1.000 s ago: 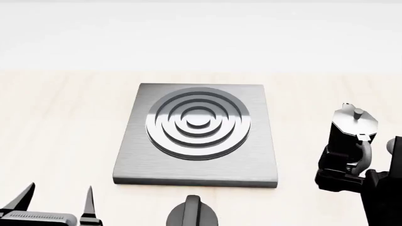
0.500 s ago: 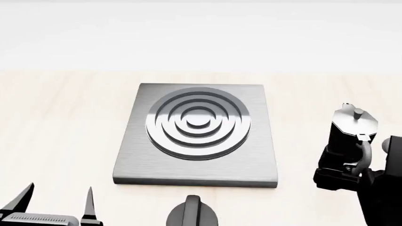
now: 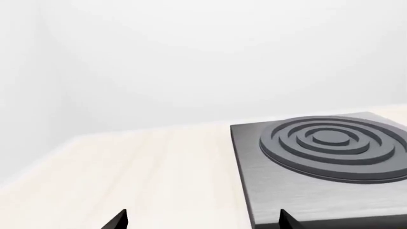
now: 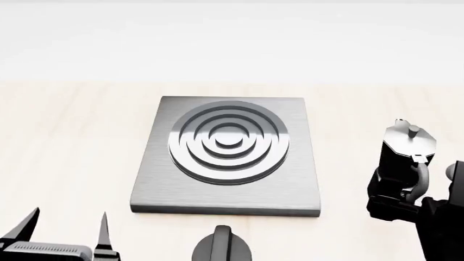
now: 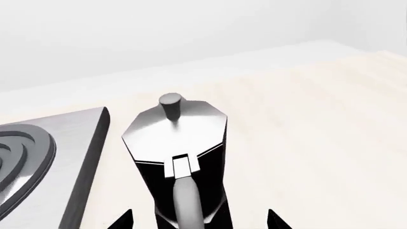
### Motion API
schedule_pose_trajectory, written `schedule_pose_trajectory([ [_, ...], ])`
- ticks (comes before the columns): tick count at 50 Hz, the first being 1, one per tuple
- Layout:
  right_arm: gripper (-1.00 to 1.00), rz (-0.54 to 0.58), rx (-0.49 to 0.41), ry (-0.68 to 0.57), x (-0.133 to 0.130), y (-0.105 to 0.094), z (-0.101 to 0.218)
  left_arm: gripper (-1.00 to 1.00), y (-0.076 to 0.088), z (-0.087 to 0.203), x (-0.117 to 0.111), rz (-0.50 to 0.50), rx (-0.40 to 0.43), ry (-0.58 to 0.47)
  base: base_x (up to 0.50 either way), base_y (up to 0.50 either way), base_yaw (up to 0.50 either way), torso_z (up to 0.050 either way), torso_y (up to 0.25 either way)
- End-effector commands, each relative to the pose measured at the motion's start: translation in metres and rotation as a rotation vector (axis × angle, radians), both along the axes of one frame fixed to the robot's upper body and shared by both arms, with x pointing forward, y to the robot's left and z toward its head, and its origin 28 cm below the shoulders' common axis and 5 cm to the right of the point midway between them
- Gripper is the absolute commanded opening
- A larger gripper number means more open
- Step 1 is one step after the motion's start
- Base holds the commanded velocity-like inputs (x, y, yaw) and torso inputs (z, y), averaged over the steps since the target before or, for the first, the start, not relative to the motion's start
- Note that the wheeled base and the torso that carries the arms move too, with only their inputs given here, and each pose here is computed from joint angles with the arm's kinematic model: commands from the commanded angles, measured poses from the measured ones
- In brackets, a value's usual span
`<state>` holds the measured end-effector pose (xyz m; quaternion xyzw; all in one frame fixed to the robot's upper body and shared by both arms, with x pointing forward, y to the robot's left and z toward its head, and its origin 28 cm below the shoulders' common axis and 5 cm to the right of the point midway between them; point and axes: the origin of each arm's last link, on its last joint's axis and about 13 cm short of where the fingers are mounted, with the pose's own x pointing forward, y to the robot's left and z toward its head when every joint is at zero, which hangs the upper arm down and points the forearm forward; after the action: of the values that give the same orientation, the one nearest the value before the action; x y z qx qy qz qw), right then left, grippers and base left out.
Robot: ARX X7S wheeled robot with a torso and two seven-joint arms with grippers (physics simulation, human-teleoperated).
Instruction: Put the moka pot on the stove.
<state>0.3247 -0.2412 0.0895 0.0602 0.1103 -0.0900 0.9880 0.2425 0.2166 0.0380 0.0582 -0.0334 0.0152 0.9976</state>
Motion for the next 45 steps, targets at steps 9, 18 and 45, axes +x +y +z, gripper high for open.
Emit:
schedule_pose_trajectory([
  [9, 1.00, 0.001, 0.015, 0.006, 0.009, -0.001, -0.010, 1.00, -0.001, 0.001, 0.003, -0.003, 0.002, -0.002, 0.00, 0.00, 0.00, 0.000, 0.000],
  [18, 1.00, 0.011, 0.004, 0.006, 0.014, 0.000, -0.010, 1.00, 0.000, 0.001, 0.003, -0.002, 0.003, -0.003, 0.00, 0.00, 0.00, 0.000, 0.000],
  [45, -1.00, 0.012, -0.029, 0.037, 0.008, -0.001, -0.015, 1.00, -0.001, 0.001, 0.003, -0.004, 0.003, 0.000, 0.00, 0.00, 0.00, 0.000, 0.000],
])
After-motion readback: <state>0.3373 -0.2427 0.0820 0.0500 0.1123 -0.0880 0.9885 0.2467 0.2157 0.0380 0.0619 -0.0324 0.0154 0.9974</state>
